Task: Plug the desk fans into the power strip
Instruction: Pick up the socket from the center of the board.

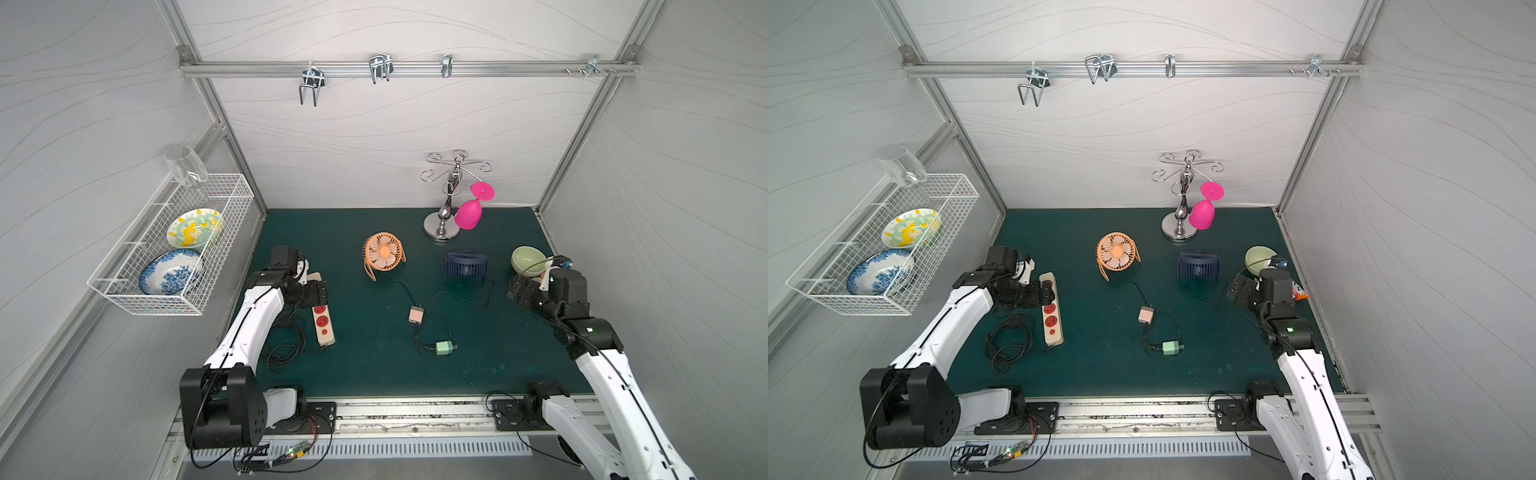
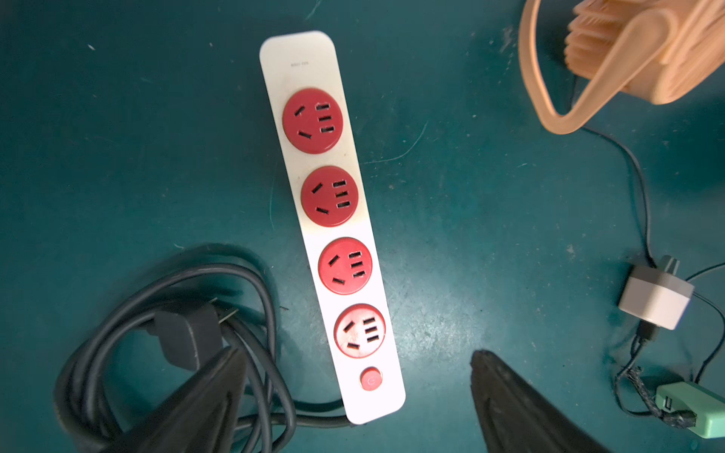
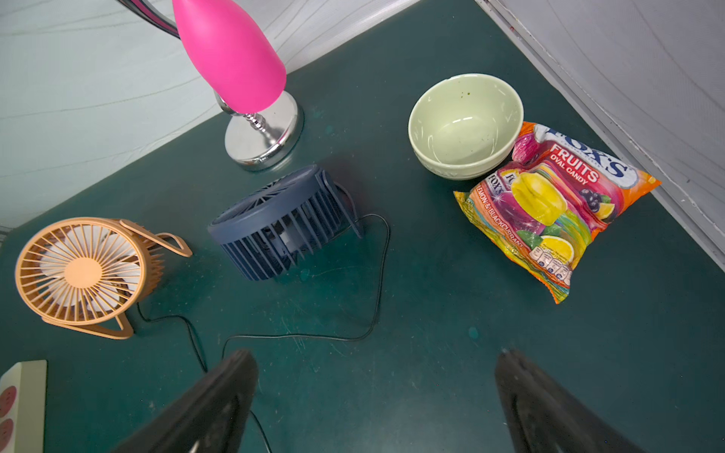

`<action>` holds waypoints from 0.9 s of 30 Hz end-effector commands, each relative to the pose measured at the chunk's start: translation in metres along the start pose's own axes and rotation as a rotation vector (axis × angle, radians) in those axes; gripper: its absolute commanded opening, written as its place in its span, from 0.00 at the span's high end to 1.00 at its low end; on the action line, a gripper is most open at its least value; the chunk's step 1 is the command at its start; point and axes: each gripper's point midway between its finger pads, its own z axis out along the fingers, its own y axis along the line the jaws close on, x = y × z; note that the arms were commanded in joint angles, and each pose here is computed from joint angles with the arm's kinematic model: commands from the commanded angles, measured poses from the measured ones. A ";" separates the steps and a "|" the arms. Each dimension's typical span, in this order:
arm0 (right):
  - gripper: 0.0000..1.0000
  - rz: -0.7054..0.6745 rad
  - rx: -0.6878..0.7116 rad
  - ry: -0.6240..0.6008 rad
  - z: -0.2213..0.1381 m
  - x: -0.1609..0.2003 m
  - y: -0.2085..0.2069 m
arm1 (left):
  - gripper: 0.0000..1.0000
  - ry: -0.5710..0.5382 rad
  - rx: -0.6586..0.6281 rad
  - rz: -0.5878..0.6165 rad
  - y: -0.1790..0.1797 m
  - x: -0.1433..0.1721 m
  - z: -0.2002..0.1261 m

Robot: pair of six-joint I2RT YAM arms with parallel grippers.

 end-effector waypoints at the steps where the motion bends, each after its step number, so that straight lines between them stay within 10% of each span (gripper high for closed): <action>1: 0.01 -0.023 0.024 0.002 0.000 0.002 -0.004 | 0.08 0.008 0.005 -0.018 -0.001 -0.009 0.008; 27: 0.01 -0.024 0.012 0.020 0.007 0.011 -0.002 | 0.21 0.275 -0.020 -0.113 0.001 -0.008 0.080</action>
